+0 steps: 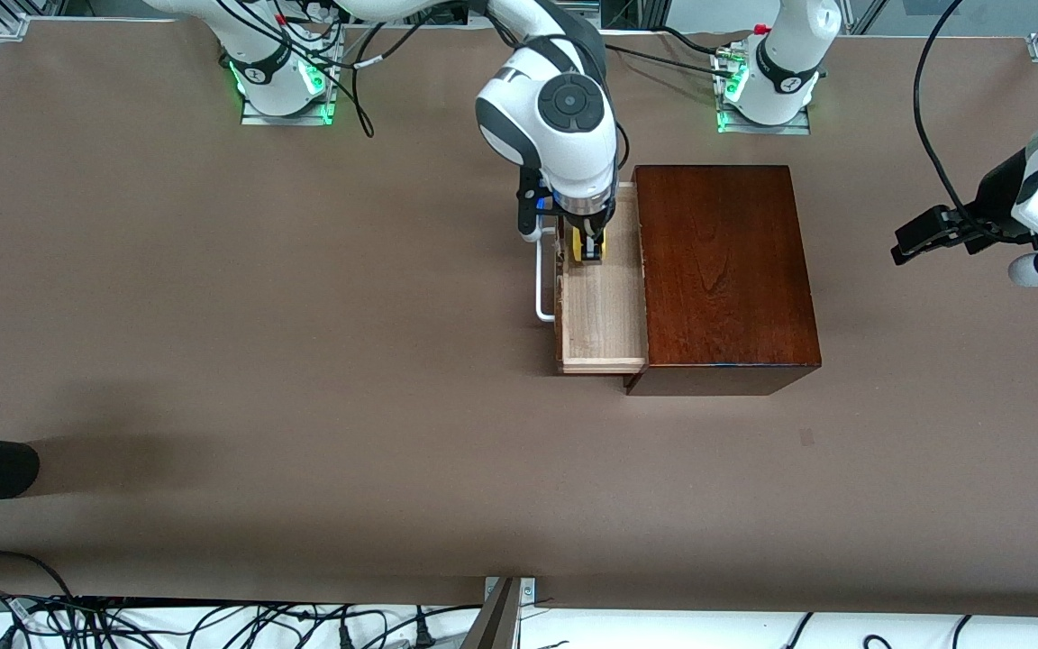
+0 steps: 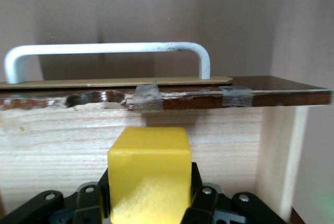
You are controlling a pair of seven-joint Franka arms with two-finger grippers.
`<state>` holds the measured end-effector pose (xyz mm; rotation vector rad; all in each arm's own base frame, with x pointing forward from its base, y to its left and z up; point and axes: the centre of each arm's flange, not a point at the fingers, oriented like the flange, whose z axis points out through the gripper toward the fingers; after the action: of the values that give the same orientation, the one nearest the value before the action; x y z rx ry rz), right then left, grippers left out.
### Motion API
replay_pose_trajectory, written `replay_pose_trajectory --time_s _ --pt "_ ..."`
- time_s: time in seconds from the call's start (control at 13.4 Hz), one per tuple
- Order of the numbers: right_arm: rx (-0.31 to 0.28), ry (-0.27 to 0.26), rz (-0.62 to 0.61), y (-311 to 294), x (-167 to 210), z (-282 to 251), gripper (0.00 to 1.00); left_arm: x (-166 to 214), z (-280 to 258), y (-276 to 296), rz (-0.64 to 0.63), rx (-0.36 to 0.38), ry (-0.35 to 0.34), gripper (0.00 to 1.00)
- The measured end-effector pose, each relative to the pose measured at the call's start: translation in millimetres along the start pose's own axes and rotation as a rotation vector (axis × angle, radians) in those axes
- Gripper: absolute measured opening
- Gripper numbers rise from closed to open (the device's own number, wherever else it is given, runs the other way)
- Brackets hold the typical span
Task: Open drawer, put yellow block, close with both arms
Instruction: 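Carry the yellow cube with the right gripper into the open drawer, then open the right gripper and withdraw it from the drawer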
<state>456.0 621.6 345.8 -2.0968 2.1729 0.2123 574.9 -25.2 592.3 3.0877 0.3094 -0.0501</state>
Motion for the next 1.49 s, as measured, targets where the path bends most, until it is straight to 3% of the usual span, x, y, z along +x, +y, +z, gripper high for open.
replay_pose_trajectory --time_s 0.3,0.67,1.04,1.34,1.49 --pt "-0.004 0.013 0.009 -3.7 3.8 23.0 0.56 0.0 0.0 0.0 0.000 0.000 0.000 1.00" --pt "0.010 0.002 0.016 -10.4 1.7 11.0 0.99 -0.1 0.0 0.5 0.001 0.000 0.000 1.00" --pt "0.020 -0.005 0.010 -36.3 12.2 -90.0 1.00 -0.2 0.0 1.0 0.002 0.000 0.000 1.00" --pt "-0.002 0.031 -0.201 -64.4 62.7 -172.2 1.00 -0.3 0.0 1.4 0.003 0.000 0.000 1.00" --pt "-0.049 0.070 -0.336 -84.0 104.1 -201.3 1.00 -0.2 -0.1 1.3 0.002 0.000 0.001 1.00"
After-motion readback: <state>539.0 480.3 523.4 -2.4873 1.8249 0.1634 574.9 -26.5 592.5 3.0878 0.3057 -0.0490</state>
